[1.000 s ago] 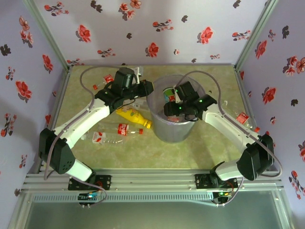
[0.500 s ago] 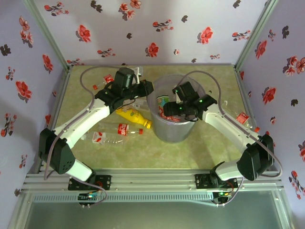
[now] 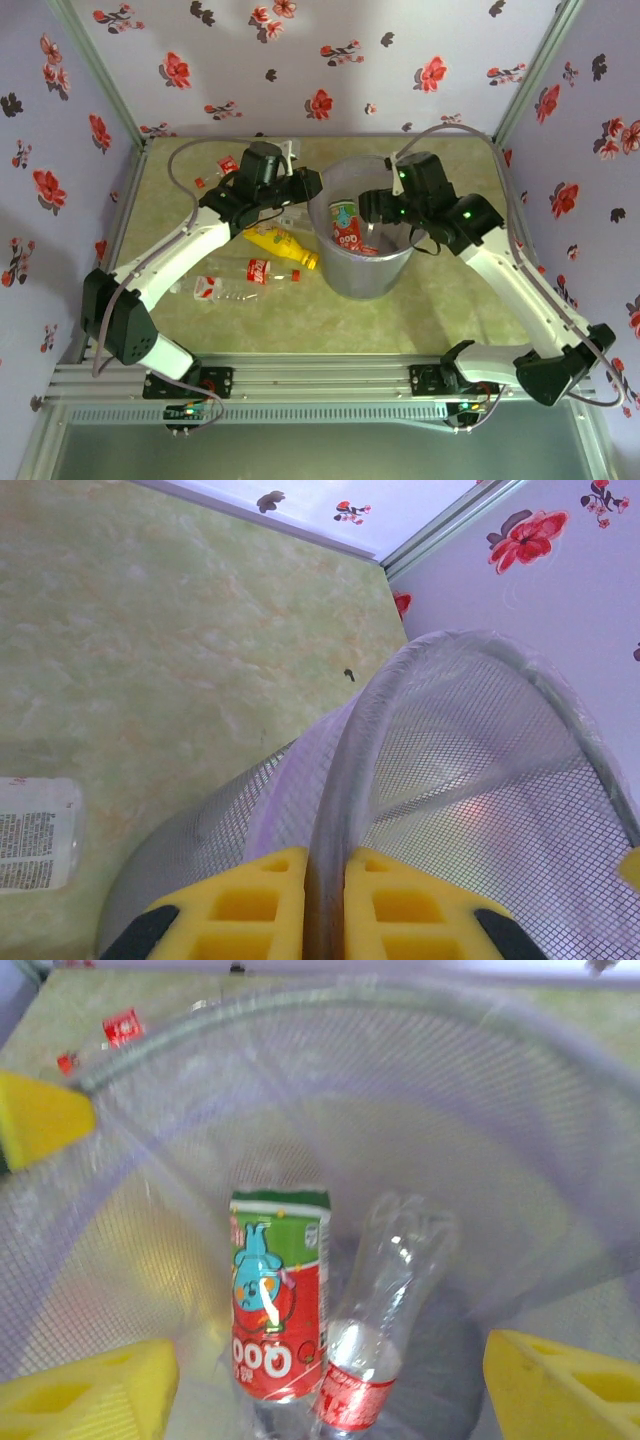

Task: Put the plastic bottles in the bin

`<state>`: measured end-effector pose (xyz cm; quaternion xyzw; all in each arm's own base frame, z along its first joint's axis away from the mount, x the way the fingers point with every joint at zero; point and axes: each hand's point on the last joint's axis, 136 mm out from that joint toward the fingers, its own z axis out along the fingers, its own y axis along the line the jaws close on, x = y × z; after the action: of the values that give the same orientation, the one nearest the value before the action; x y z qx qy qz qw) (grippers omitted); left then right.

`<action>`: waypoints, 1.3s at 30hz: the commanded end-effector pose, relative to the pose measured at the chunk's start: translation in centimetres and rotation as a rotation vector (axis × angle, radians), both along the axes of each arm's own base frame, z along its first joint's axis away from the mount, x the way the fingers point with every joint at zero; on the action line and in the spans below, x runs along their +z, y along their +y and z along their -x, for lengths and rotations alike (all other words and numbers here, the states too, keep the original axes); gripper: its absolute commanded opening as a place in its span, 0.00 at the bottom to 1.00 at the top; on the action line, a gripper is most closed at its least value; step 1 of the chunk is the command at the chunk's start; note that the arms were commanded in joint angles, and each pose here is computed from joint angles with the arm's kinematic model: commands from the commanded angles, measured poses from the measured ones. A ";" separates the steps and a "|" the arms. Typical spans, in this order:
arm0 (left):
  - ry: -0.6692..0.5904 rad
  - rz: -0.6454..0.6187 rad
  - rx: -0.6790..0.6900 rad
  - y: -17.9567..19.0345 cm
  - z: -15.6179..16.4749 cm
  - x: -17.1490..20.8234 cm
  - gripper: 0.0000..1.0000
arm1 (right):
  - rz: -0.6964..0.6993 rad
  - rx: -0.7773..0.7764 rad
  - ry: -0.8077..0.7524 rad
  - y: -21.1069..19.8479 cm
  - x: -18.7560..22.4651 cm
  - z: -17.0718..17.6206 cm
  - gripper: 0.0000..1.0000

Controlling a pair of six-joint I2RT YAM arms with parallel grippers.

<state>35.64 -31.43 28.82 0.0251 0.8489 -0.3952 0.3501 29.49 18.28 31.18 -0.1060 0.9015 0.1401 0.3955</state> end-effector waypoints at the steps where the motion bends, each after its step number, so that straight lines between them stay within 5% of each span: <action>1: -0.006 -0.020 0.023 0.4 -0.2 -0.6 0.00 | 0.132 -0.120 -0.083 -3.7 2.2 -0.6 0.81; 8: -0.009 -0.018 0.023 0.6 0.0 -0.4 0.00 | 0.287 -0.472 -0.107 -12.3 2.8 -2.3 0.80; 15: -0.012 -0.020 0.022 0.6 0.0 -0.4 0.00 | 0.345 -0.740 0.039 -20.3 -2.9 -3.0 0.79; 30: -0.016 -0.031 0.013 0.9 0.4 -0.5 0.00 | 0.371 -0.973 0.211 -26.1 -15.4 -6.0 0.79; 39: -0.006 -0.022 0.001 0.6 0.5 -0.5 0.00 | 0.358 -1.127 0.138 -29.4 -19.0 -8.5 0.73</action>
<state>35.37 -31.23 28.84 0.0242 0.8475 -0.3970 0.3514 36.81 -9.34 12.33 0.2882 0.8846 -0.2249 0.2895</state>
